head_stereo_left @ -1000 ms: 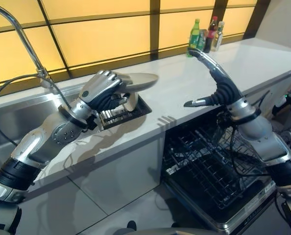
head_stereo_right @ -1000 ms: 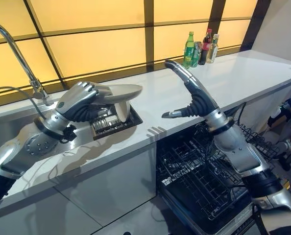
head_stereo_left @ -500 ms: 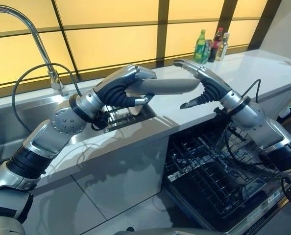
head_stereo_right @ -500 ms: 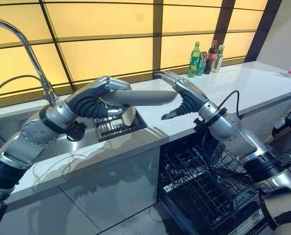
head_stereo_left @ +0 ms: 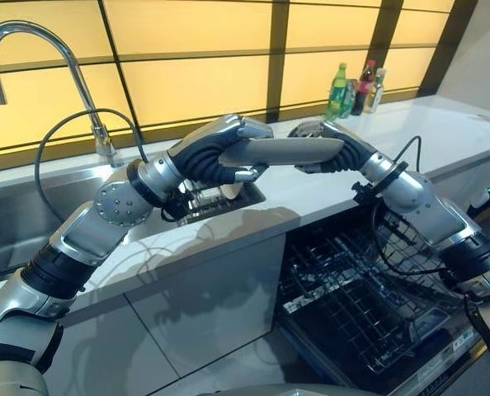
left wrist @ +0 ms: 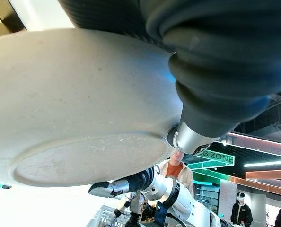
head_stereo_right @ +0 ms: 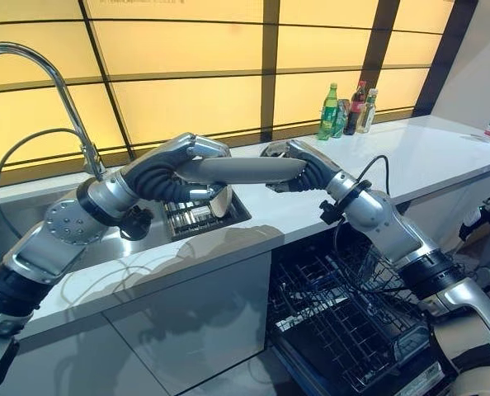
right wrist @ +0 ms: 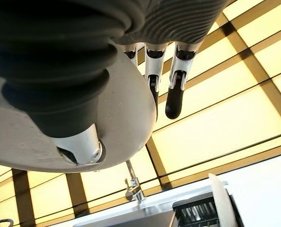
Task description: Pick up plates and place into dishwasher.
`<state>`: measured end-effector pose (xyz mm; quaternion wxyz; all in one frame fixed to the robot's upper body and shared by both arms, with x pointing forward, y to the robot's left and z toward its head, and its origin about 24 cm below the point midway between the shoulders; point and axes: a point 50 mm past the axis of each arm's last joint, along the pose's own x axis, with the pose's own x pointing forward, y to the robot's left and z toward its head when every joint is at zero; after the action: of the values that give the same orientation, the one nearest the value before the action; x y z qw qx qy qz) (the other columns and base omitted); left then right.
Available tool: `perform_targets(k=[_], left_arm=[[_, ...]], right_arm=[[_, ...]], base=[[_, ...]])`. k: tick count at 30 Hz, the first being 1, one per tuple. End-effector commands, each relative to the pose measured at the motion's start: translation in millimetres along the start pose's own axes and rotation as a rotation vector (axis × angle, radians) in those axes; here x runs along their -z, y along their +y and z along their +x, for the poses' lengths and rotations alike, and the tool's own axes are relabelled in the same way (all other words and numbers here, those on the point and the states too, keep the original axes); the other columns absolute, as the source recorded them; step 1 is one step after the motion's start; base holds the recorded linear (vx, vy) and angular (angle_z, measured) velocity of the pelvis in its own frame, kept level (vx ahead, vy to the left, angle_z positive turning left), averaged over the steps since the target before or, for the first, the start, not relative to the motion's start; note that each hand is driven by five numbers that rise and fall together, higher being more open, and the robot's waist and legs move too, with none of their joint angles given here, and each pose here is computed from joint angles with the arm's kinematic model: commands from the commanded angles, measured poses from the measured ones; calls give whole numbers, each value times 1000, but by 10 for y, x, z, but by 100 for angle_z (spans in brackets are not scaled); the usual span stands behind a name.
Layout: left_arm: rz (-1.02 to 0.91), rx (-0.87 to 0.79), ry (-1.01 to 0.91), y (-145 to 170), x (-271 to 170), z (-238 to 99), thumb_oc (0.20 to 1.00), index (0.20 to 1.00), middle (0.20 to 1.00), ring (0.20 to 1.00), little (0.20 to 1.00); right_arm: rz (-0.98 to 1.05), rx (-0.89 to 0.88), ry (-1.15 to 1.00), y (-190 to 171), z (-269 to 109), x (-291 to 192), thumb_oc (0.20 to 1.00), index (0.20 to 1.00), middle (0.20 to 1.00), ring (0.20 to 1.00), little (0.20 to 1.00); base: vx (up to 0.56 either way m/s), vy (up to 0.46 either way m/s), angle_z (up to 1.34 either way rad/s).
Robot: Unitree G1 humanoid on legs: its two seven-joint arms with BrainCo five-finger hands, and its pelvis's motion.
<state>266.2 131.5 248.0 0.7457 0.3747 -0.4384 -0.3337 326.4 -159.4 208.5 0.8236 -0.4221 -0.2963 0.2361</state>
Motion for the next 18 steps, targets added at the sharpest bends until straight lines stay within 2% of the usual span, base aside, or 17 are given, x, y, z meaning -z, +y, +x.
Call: perform_targets(k=[1,8,9,13,18], left_arm=[[-13,-98,-112,200,-131,195,200,200,200,200,200],[19,-104,-38,198,-45,161,200,200,200,200,200],[31,-114,-4,211,-3,139,1000,1000,1000,1000,1000],[120,-132,145,251,186,22,1000,1000,1000,1000,1000],[331,-271,346,443,445,-325,1000,1000,1000,1000,1000]], right_arm=[[117,179,-61,-305,179,-96,200,200,200,200,200],[231,251,-95,-345,112,-97,200,200,200,200,200],[239,252,-98,-339,91,-90,200,200,200,200,200],[233,247,-81,-322,-5,-59,200,200,200,200,200],[195,180,31,-236,-259,85,200,200,200,200,200]], base=[[0,0,0],[0,0,0],[0,0,0],[0,0,0],[0,0,0]])
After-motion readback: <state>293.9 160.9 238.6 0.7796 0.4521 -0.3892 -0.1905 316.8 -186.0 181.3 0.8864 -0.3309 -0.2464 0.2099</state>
